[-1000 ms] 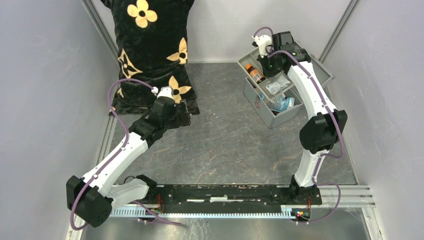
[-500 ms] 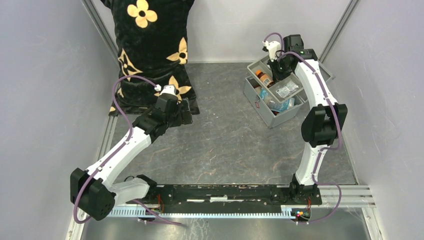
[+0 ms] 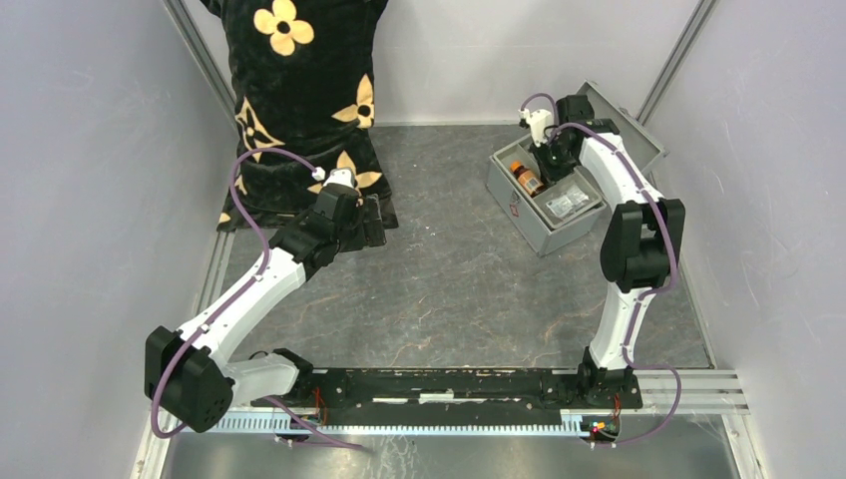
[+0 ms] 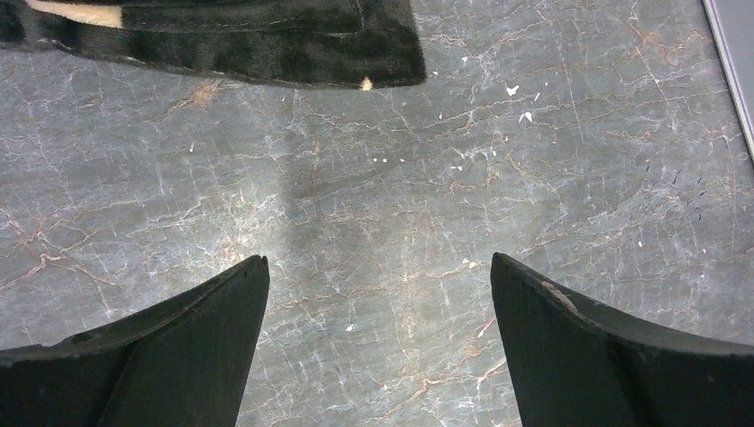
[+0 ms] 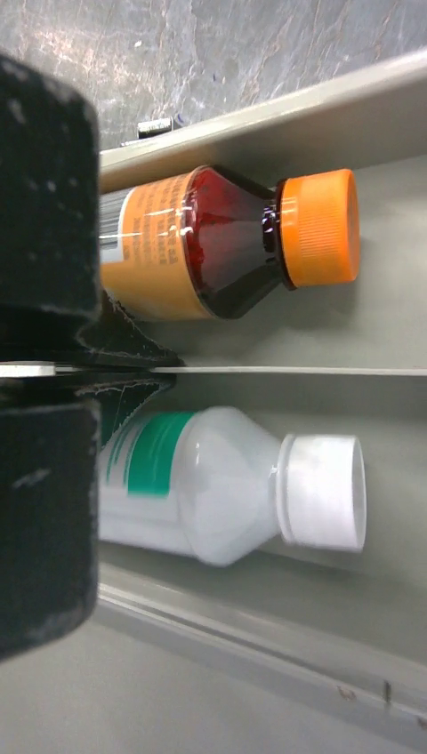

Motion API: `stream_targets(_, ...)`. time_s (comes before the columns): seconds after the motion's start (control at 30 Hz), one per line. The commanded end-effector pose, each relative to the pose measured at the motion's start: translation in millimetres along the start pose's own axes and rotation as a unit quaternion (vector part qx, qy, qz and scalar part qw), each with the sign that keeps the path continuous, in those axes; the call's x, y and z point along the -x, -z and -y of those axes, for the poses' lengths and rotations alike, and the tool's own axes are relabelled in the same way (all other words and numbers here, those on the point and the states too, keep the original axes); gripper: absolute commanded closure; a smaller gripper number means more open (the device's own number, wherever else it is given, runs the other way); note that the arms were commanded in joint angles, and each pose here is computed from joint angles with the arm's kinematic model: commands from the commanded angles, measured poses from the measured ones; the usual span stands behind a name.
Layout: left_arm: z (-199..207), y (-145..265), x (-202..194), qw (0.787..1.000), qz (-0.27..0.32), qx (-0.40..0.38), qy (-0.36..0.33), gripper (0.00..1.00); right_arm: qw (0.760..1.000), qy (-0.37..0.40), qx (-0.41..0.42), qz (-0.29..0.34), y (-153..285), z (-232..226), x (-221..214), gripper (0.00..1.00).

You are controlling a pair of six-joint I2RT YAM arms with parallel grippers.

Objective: Organize the medicine kit
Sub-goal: Place the medicine box compartment inside the medicine box.

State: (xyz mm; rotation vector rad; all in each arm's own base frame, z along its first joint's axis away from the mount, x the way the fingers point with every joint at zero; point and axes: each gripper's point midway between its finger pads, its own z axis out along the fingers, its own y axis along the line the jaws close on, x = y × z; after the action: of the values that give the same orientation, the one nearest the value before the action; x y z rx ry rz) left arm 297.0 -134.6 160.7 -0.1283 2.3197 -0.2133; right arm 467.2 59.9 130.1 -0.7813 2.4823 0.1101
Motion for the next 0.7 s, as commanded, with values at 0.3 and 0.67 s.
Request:
stream_targets(0.3, 12.7, 5.0, 18.3, 1.0, 0.018, -0.023, 0.007, 0.0, 1.0, -0.006, -0.018, 0.005, -1.7, 5.4, 5.2, 1.0)
stream_targets(0.67, 15.4, 6.7, 16.0, 0.999, 0.014, -0.034, 0.003, 0.0, 0.999, 0.002, 0.028, -0.027, 3.4, -41.2, -10.5, 1.0)
